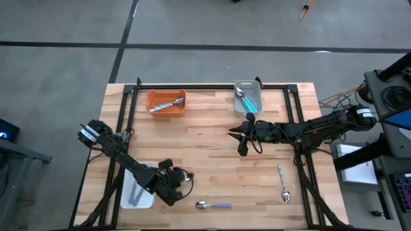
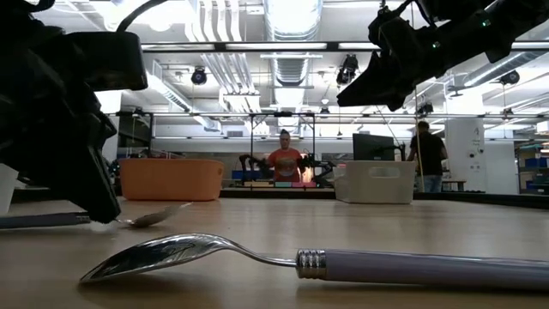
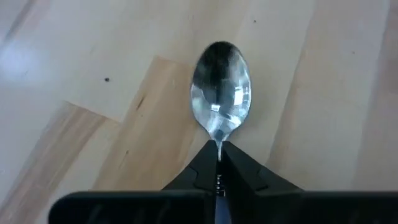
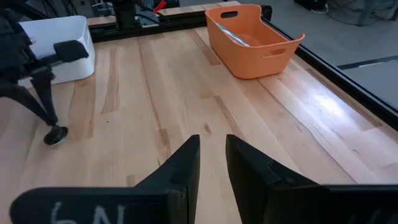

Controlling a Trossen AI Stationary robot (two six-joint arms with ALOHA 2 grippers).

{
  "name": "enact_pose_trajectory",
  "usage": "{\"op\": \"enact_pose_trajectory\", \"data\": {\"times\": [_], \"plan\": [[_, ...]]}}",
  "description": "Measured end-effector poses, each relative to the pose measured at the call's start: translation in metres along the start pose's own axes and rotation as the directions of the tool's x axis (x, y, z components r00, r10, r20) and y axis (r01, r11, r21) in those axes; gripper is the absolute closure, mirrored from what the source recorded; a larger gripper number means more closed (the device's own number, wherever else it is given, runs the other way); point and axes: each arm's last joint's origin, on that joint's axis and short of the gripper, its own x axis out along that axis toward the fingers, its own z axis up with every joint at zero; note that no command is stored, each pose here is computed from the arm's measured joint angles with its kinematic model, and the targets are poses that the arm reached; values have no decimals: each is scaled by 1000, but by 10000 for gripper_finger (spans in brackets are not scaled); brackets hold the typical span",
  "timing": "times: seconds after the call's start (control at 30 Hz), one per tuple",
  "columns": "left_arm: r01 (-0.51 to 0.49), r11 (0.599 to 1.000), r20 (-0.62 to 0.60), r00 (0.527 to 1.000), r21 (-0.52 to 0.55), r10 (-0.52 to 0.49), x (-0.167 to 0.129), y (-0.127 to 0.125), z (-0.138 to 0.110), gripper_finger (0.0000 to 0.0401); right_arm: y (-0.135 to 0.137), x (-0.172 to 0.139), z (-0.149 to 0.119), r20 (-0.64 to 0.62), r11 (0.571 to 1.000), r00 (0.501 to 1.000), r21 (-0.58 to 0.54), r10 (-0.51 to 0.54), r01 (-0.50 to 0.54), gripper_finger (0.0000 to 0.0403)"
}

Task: Sort silverware by color (type)
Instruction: Put the left purple spoon into the white bin

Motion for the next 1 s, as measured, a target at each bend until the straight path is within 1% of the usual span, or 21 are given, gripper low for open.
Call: {"op": "enact_pose_trajectory", "data": {"times": [0.07,0.17,0.33,0.4,0.5,0.6,0.67,0.77,0.87,1.0], "plan": [[12,1000,14,1000,-2,-12,-6,1,4,399,0,0,0,0,1000,1000,0,0,0,335],[33,999,79,996,-26,-31,-19,2,14,399,0,0,0,0,1000,1000,0,0,0,335],[45,998,151,988,-42,-38,-35,6,23,399,0,0,0,0,1000,1000,0,0,0,335],[58,997,162,986,-43,-50,-40,7,26,400,0,0,0,0,1000,1000,0,0,0,335],[85,996,127,988,-12,-83,-42,7,26,400,0,0,0,0,1000,1000,-1,0,0,335],[133,989,55,989,62,-136,-42,5,23,400,0,0,0,0,1000,1000,-2,0,0,335],[130,988,27,991,84,-133,-39,6,22,401,0,0,0,0,1000,1000,-2,0,0,335],[95,990,0,995,101,-95,-35,10,21,399,0,0,0,-1,1000,1000,-10,0,0,335],[84,987,-43,996,135,-79,-33,15,22,380,0,0,0,-1,1000,1000,-24,0,0,335],[82,982,-61,996,171,-72,-28,21,27,332,0,0,0,-1,999,1000,-40,0,0,335]]}}
